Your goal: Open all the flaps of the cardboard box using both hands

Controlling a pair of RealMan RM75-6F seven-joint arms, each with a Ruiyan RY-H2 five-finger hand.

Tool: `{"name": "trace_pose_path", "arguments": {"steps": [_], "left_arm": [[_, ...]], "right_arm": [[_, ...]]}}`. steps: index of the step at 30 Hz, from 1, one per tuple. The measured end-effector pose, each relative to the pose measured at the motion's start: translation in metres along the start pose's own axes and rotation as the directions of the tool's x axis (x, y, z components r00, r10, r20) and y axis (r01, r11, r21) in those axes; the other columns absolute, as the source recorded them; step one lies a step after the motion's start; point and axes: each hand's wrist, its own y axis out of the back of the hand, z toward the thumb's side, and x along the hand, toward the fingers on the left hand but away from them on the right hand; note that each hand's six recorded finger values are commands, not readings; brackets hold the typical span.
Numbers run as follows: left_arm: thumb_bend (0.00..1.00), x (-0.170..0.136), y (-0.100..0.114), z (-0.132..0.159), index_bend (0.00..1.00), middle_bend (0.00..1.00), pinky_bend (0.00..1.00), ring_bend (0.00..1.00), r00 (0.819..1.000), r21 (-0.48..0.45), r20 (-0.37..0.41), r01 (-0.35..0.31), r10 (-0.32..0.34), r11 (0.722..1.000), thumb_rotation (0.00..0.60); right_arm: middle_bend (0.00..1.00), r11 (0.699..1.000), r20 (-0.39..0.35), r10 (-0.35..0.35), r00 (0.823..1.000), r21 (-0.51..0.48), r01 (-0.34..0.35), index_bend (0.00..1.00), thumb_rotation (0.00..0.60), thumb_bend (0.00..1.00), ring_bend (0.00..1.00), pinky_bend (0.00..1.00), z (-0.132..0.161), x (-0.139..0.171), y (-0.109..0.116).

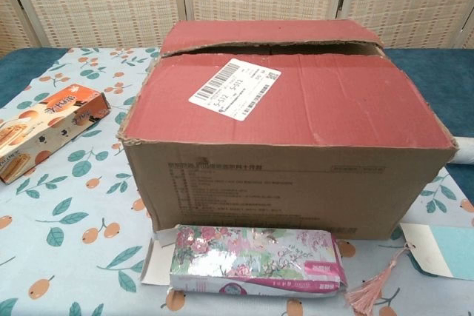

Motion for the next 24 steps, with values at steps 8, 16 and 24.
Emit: {"name": "trace_pose_path", "arguments": {"steps": [8, 16, 24], "left_arm": [[0.49, 0.003, -0.002, 0.002, 0.14, 0.07, 0.0, 0.0, 1.0, 0.004, 0.009, 0.009, -0.009, 1.0, 0.6], [0.49, 0.006, -0.003, -0.003, 0.14, 0.07, 0.0, 0.0, 1.0, -0.018, 0.002, 0.024, -0.024, 1.0, 0.6], [0.49, 0.013, -0.007, -0.003, 0.14, 0.07, 0.0, 0.0, 0.999, -0.015, 0.001, 0.043, -0.043, 0.999, 0.6]], "right_arm": [[0.0, 1.0, 0.024, 0.01, 1.0, -0.004, -0.01, 0.01, 0.6, 0.51, 0.0, 0.0, -0.006, -0.002, -0.002], [0.0, 0.994, -0.025, -0.1, 0.995, -0.036, 0.099, 0.04, 0.6, 0.51, 0.0, 0.0, 0.002, -0.009, 0.007], [0.0, 0.985, -0.055, -0.174, 0.983, -0.028, 0.172, 0.06, 0.6, 0.51, 0.0, 0.0, 0.007, -0.026, 0.023]]}}
